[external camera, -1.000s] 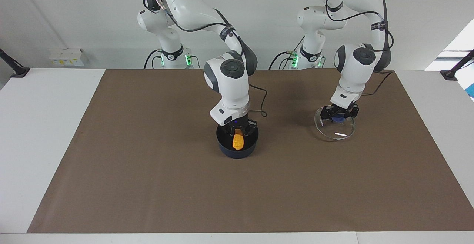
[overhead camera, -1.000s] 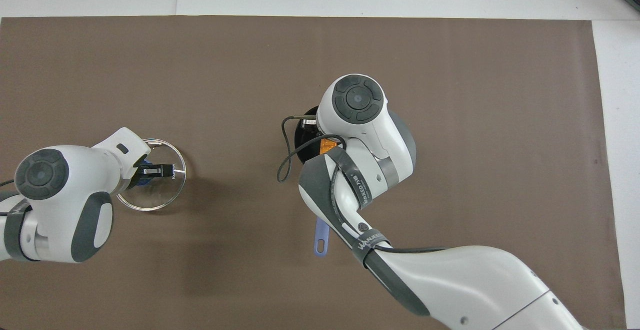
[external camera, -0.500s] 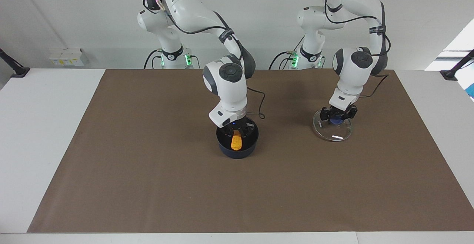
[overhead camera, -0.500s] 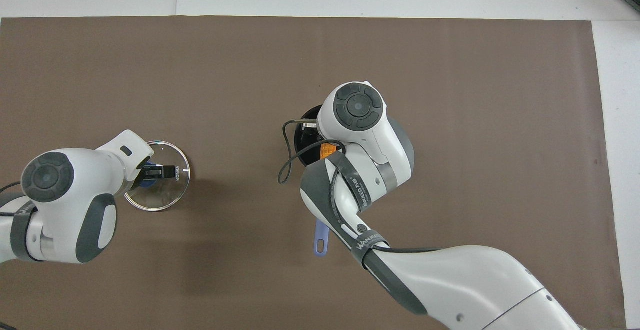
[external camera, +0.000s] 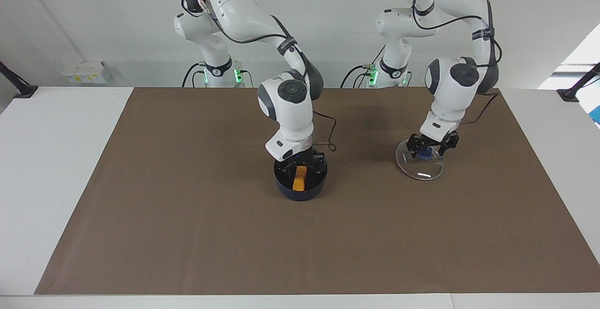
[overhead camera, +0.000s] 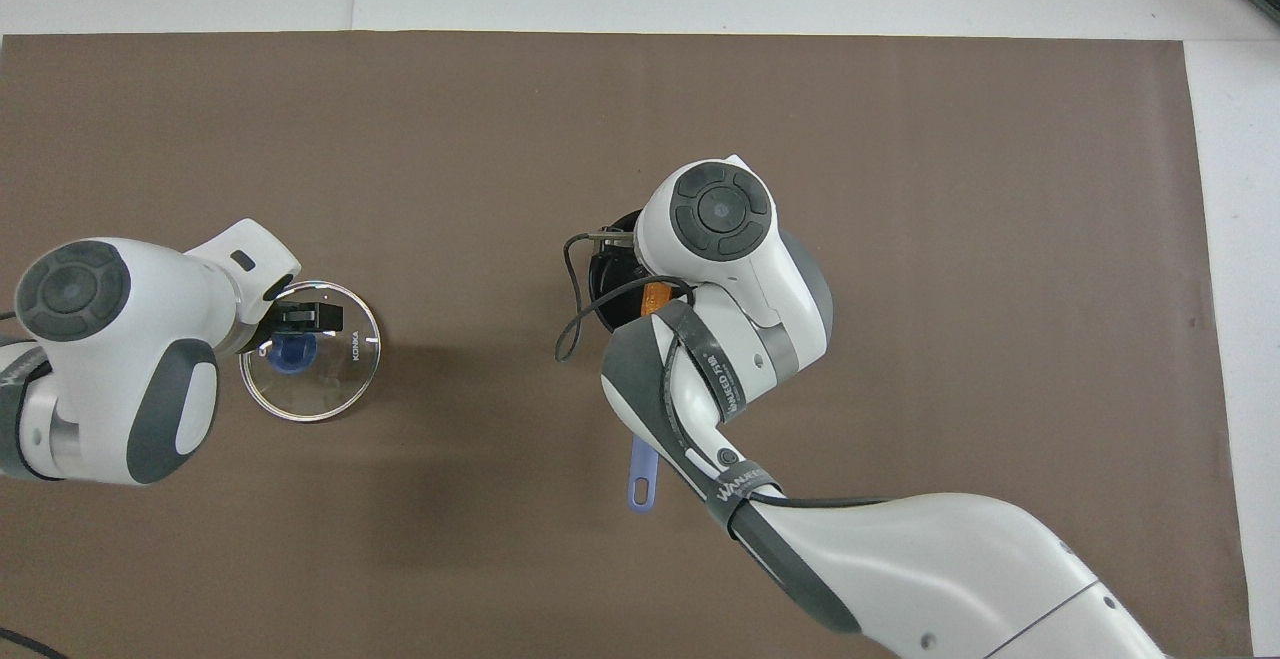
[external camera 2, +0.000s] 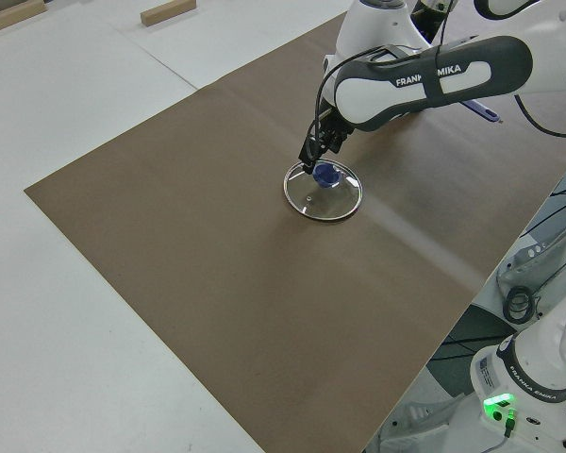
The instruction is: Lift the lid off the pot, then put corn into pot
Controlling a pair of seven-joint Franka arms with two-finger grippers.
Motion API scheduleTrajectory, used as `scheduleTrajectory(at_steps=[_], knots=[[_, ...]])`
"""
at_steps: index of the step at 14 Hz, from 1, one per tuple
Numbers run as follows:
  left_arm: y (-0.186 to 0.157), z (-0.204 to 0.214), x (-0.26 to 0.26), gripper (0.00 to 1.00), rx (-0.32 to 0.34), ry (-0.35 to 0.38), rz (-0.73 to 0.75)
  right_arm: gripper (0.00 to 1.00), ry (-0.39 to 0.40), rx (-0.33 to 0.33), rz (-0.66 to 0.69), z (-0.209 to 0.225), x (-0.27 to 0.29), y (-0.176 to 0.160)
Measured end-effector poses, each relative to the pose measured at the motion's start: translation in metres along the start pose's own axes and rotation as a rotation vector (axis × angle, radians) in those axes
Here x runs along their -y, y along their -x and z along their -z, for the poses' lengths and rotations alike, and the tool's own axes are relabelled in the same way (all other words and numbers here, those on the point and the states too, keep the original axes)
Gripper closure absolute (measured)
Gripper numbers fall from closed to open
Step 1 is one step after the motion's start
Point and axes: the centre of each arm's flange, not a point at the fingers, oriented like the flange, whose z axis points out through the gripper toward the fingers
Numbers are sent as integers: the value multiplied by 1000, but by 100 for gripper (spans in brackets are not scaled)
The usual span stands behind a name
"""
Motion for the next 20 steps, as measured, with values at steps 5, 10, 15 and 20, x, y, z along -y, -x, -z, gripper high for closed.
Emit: scheduleTrajectory(at_steps=[5, 10, 15, 20], knots=[[-35, 44, -8, 0, 32, 79, 43, 0, -31, -73, -79, 104, -46, -33], [-45, 71, 40, 0, 58, 120, 24, 0, -11, -67, -116, 199, -103, -36], [-51, 140, 42, 0, 104, 121, -8, 0, 3, -64, -163, 276, -165, -29], [-45, 192, 47, 0, 141, 105, -21, 0, 24, -47, -238, 328, -215, -19]])
